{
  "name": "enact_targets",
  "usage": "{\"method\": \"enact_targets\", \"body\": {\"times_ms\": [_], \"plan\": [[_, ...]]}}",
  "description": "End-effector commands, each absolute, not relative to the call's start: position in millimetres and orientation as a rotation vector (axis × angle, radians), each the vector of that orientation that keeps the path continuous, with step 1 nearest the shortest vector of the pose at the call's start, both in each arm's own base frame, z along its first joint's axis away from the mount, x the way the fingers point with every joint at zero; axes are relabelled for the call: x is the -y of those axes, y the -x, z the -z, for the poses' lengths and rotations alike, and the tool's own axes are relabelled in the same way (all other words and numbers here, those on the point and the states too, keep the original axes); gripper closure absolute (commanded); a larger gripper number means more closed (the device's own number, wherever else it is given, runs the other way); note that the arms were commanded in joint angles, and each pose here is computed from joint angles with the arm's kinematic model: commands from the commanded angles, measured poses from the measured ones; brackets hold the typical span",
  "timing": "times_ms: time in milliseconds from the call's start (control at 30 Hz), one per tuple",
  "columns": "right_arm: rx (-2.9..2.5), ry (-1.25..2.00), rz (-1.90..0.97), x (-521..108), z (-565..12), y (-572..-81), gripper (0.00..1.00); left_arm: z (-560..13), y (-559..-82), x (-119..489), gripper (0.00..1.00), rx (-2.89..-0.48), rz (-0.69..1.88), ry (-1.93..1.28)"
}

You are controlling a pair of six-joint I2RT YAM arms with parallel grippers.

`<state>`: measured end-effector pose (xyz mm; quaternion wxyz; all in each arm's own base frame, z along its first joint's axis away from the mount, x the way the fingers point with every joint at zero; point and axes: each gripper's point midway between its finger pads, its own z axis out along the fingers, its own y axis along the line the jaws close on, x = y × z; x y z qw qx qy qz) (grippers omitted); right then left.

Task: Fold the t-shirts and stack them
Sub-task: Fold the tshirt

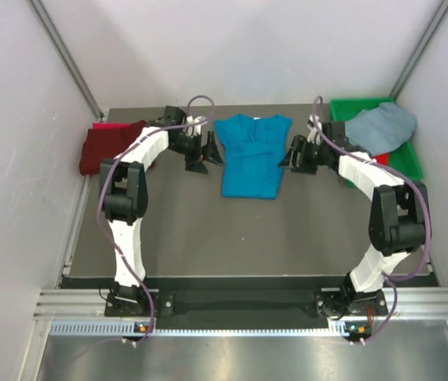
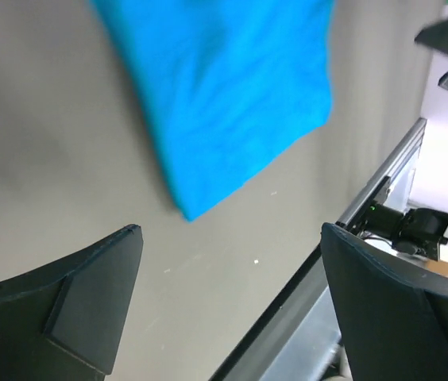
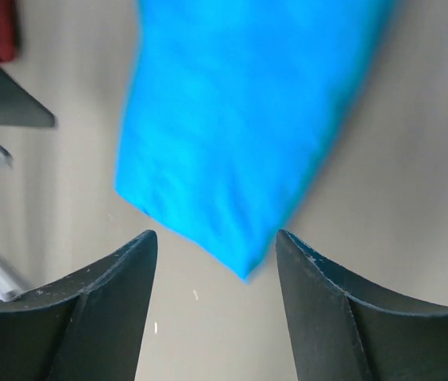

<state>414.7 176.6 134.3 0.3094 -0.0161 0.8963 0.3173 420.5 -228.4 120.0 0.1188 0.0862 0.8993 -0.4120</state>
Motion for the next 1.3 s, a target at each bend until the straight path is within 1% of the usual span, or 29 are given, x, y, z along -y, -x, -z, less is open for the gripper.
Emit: {"method": "enact_targets", "body": {"times_ms": [0,67,100,167,300,333,433,500,533,567,633,700,767,800,867,900,967,1000,1067,1100,1133,1167,1200,1233,1267], "plan": [[-2.494,-0.157,-1.006,-173.5,-106.2,-376.7,0.37,-91.4,-404.3,231.3,0.01,-2.719,1.284,-0.156],[-2.532,-0.209,-1.050,-174.1,-91.2,-362.0,0.37,-87.0,-401.7,237.4,0.03,-2.710,1.369,-0.144],[-2.543,-0.223,-1.075,-176.4,-86.8,-357.5,0.36,-88.4,-403.1,240.8,0.01,-2.709,1.405,-0.088],[-2.574,-0.267,-1.114,-179.3,-75.0,-347.7,0.36,-78.4,-397.0,244.2,0.01,-2.733,1.453,-0.035],[-2.583,-0.292,-1.141,-183.1,-64.6,-349.2,0.36,-66.0,-388.6,250.9,0.01,-2.772,1.492,0.071],[-2.580,-0.291,-1.144,-184.7,-63.7,-350.8,0.36,-65.9,-384.7,256.6,0.01,-2.764,1.534,0.063],[-2.564,-0.299,-1.150,-189.4,-61.2,-358.4,0.36,-61.4,-380.9,265.5,0.01,-2.786,1.549,0.076],[-2.555,-0.301,-1.158,-194.4,-58.5,-362.7,0.36,-59.2,-381.2,271.7,0.04,-2.792,1.547,0.068],[-2.556,-0.301,-1.159,-196.8,-57.2,-363.6,0.36,-57.3,-380.9,273.7,0.10,-2.797,1.546,0.064],[-2.556,-0.298,-1.163,-199.5,-55.9,-364.1,0.36,-56.5,-380.1,275.4,0.13,-2.801,1.545,0.057],[-2.565,-0.295,-1.169,-203.7,-52.8,-364.8,0.36,-54.1,-380.8,275.7,0.21,-2.808,1.524,0.052],[-2.576,-0.287,-1.173,-208.2,-49.6,-365.3,0.36,-50.6,-381.4,272.1,0.27,-2.829,1.467,0.054],[-2.579,-0.281,-1.170,-210.0,-47.5,-367.0,0.37,-49.3,-381.2,269.7,0.29,-2.843,1.434,0.056],[-2.586,-0.277,-1.170,-212.5,-45.3,-367.6,0.37,-49.0,-382.1,268.6,0.32,-2.846,1.415,0.052],[-2.590,-0.267,-1.157,-214.6,-43.9,-369.1,0.41,-50.0,-383.4,267.3,0.38,-2.843,1.402,0.045],[-2.589,-0.259,-1.161,-216.9,-44.2,-370.2,0.49,-51.0,-383.4,267.0,0.46,-2.843,1.399,0.042],[-2.600,-0.251,-1.160,-217.4,-43.7,-368.8,0.57,-50.5,-383.9,264.5,0.49,-2.846,1.383,0.036],[-2.599,-0.244,-1.158,-217.8,-45.9,-369.0,0.66,-50.9,-384.9,262.7,0.57,-2.849,1.373,0.038],[-2.614,-0.245,-1.146,-215.5,-45.8,-365.7,0.72,-51.5,-384.4,260.4,0.64,-2.850,1.365,0.029],[-2.614,-0.239,-1.139,-214.5,-47.3,-364.0,0.75,-52.0,-384.8,258.2,0.72,-2.852,1.361,0.035],[-2.618,-0.231,-1.134,-213.5,-47.9,-361.7,0.78,-51.9,-384.6,257.8,0.76,-2.852,1.367,0.031],[-2.611,-0.227,-1.132,-212.0,-51.8,-361.1,0.80,-52.4,-385.4,257.0,0.83,-2.847,1.372,0.028],[-2.611,-0.217,-1.134,-211.8,-52.9,-359.4,0.87,-53.9,-384.2,257.5,0.93,-2.848,1.385,0.024],[-2.611,-0.214,-1.136,-211.2,-54.4,-358.2,0.90,-54.8,-384.1,257.8,1.00,-2.846,1.391,0.017],[-2.604,-0.202,-1.136,-211.2,-58.0,-357.8,0.94,-56.5,-385.2,258.4,1.00,-2.837,1.397,-0.005]]}}
